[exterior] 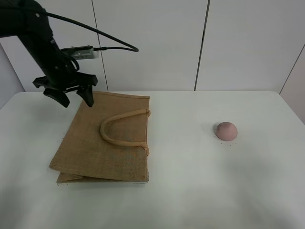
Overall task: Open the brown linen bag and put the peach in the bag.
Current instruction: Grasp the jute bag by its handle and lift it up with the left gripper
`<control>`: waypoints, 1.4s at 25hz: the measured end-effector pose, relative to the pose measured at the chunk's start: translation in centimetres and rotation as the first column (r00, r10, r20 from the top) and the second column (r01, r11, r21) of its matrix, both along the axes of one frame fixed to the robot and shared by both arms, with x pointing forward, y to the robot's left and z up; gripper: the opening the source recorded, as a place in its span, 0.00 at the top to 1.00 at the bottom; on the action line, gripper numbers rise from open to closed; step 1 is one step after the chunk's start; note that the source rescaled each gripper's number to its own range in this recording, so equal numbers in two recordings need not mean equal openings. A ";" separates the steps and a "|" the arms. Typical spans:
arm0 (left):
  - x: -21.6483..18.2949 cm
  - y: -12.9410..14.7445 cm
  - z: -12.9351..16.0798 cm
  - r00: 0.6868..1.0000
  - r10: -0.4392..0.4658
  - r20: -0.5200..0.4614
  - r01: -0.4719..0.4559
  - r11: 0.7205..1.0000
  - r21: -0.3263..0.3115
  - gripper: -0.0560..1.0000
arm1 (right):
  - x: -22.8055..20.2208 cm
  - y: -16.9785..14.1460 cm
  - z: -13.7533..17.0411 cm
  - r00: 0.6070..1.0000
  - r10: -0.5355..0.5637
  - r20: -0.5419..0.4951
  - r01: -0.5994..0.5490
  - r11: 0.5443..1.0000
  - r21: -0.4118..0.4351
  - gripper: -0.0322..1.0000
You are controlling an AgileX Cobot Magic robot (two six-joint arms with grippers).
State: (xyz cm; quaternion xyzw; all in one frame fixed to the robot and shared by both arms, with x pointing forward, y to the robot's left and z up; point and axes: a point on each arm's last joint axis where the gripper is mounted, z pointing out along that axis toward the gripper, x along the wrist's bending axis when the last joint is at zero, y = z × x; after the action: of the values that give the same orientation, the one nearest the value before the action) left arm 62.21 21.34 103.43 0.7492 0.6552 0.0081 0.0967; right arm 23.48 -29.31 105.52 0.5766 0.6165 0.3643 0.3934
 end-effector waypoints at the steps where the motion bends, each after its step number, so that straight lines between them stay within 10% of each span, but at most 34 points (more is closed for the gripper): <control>1: 0.4 -0.9 -0.4 1.000 -0.009 -0.006 0.009 1.000 -0.001 0.03 | 0.0 0.0 0.0 1.000 0.000 0.000 0.000 1.000 0.000 0.00; 8: 3.1 -5.1 -3.8 0.998 -0.066 -0.025 0.066 0.998 -0.007 0.03 | 0.0 0.0 0.0 1.000 0.000 0.000 0.000 1.000 0.000 0.00; 15: 4.0 -4.7 -7.9 0.993 -0.067 -0.096 0.074 0.994 0.077 0.04 | 0.0 0.0 0.0 1.000 0.000 0.000 0.000 1.000 0.000 0.00; 35: 5.3 -5.1 -12.0 0.996 -0.047 -0.080 0.052 0.997 0.061 0.05 | 0.0 0.0 0.0 1.000 0.000 0.000 0.000 1.000 0.000 0.00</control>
State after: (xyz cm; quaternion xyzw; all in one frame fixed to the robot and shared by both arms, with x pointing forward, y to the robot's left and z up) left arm 67.56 16.19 91.43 0.7677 0.6390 -0.0031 0.0477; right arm 23.48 -29.31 105.52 0.5766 0.6165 0.3643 0.3934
